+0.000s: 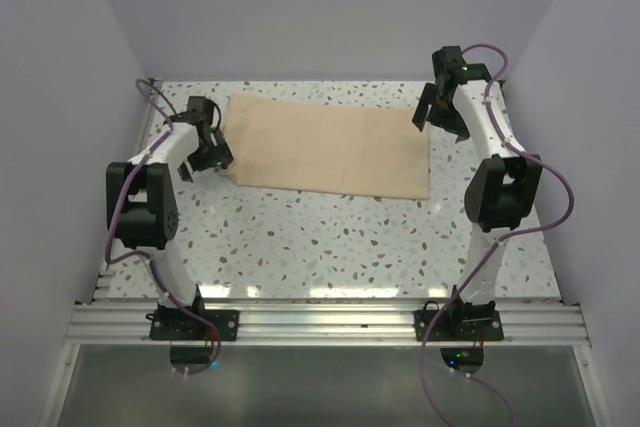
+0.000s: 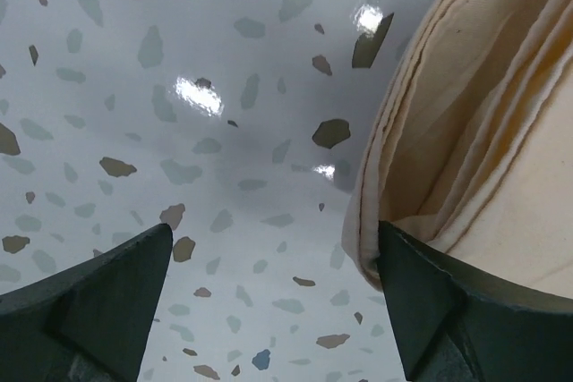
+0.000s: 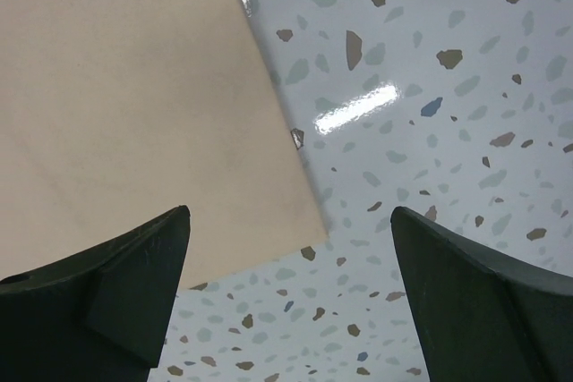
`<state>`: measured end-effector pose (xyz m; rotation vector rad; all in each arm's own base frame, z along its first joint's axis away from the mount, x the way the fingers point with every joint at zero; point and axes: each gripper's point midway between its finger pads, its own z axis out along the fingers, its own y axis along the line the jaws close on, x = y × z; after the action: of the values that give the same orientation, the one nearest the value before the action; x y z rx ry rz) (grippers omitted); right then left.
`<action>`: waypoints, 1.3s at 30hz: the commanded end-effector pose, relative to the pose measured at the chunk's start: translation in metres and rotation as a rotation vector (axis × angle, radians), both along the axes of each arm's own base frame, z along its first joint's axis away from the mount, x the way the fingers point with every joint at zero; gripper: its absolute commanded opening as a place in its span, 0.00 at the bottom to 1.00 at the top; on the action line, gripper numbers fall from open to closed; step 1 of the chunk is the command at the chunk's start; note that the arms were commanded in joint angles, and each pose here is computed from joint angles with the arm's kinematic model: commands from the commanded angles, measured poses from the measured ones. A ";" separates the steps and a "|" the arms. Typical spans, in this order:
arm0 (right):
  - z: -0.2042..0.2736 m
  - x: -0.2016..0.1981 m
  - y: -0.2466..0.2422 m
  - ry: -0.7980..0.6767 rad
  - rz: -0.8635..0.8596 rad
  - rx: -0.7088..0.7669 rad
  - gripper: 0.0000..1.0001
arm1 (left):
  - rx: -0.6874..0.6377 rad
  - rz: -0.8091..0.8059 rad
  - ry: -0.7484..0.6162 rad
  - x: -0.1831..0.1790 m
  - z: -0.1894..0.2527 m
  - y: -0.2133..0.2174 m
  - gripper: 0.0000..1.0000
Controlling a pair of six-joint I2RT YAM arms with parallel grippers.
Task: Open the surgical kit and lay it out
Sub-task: Open the surgical kit at the center of the board.
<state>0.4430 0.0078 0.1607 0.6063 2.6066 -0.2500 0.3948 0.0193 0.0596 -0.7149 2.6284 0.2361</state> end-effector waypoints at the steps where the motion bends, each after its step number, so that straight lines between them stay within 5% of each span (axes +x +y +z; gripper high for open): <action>1: -0.001 0.016 0.002 -0.022 0.010 0.043 0.98 | -0.050 -0.027 -0.069 -0.003 0.020 -0.013 0.97; 8: -0.040 0.055 0.008 -0.023 -0.029 0.139 0.96 | -0.009 -0.027 -0.104 -0.040 0.041 -0.004 1.00; 12: -0.038 0.101 0.022 -0.183 0.010 0.206 0.95 | 0.055 -0.019 -0.108 -0.045 0.057 0.007 1.00; 18: -0.031 0.143 0.017 -0.372 -0.027 0.191 0.95 | 0.029 -0.025 -0.401 -0.021 0.135 0.002 1.00; 35: -0.111 0.206 -0.006 -0.367 -0.066 0.075 0.77 | -0.065 -0.007 -0.351 -0.086 0.103 -0.011 0.98; 39: -0.119 0.204 -0.009 -0.354 -0.074 0.058 0.59 | -0.056 0.000 -0.342 -0.093 0.103 -0.009 0.98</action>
<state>0.6401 0.0084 0.0353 0.6829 2.3041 -0.0451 0.3040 0.0124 0.1541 -0.6883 2.3487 0.0556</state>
